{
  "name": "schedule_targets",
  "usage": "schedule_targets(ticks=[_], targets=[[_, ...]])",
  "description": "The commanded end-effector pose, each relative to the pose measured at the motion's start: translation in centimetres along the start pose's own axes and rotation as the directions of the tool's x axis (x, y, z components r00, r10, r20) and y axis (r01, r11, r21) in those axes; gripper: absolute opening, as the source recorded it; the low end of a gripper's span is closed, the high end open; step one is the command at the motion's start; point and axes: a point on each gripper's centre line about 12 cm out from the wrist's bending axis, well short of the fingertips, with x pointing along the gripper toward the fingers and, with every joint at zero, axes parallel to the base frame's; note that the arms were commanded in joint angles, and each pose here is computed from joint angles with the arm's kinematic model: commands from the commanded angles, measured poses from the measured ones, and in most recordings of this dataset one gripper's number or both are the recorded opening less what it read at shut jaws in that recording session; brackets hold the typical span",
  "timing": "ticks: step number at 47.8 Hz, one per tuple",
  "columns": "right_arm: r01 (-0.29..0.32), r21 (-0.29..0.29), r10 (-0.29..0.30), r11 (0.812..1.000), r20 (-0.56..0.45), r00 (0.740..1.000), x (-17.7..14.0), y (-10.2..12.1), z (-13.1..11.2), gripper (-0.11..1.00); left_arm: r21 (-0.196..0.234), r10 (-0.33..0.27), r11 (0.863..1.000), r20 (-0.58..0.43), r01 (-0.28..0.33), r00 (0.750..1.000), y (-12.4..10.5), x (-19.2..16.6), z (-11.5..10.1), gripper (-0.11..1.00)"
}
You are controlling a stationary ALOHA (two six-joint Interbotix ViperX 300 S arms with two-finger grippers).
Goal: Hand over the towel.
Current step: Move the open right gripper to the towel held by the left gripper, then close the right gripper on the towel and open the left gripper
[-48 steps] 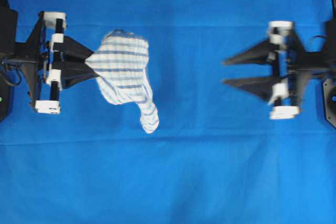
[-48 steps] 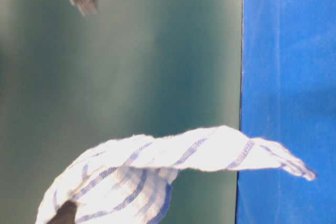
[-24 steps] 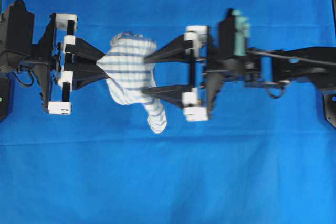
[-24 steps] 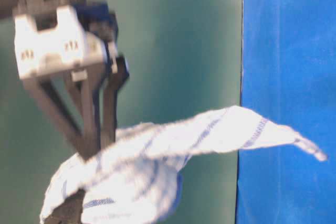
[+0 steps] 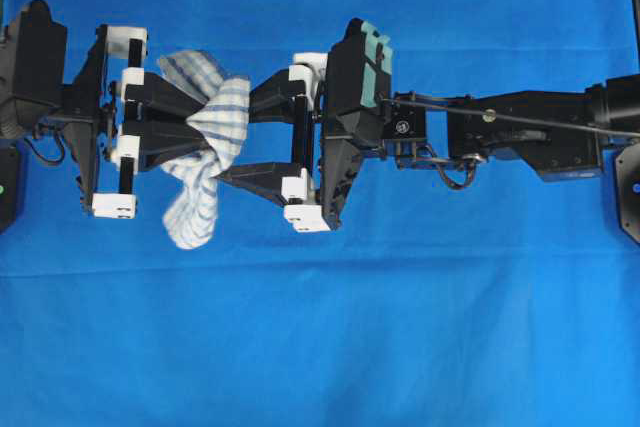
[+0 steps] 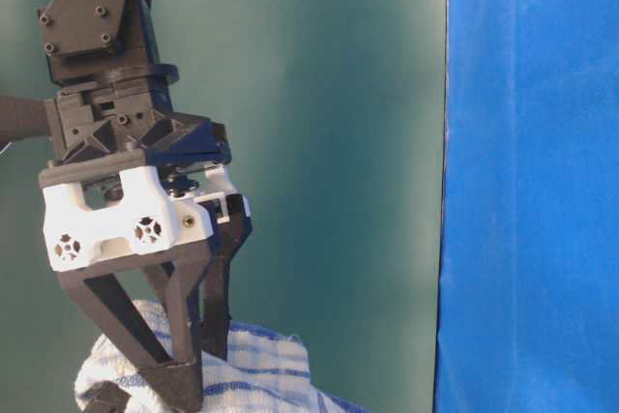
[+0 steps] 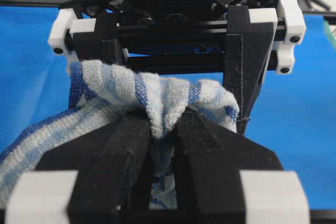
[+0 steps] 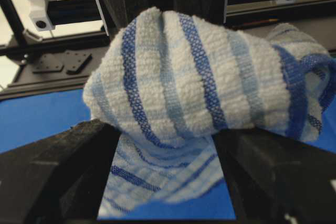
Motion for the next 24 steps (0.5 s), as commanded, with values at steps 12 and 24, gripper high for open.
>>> schedule_targets(ticks=[12, 24], targets=[[-0.006, -0.021, 0.007, 1.0, 0.027, 1.0, -0.15, 0.29, 1.59, 0.22, -0.005, 0.0, 1.0, 0.064, 0.001, 0.998, -0.02, 0.15, 1.61, 0.05], [-0.007, -0.027, 0.008, 1.0, 0.022, 1.0, -0.16, 0.3, 1.49, 0.17, 0.001, 0.008, 1.0, 0.063, -0.008, 0.998, 0.22, 0.08, 1.48, 0.05]])
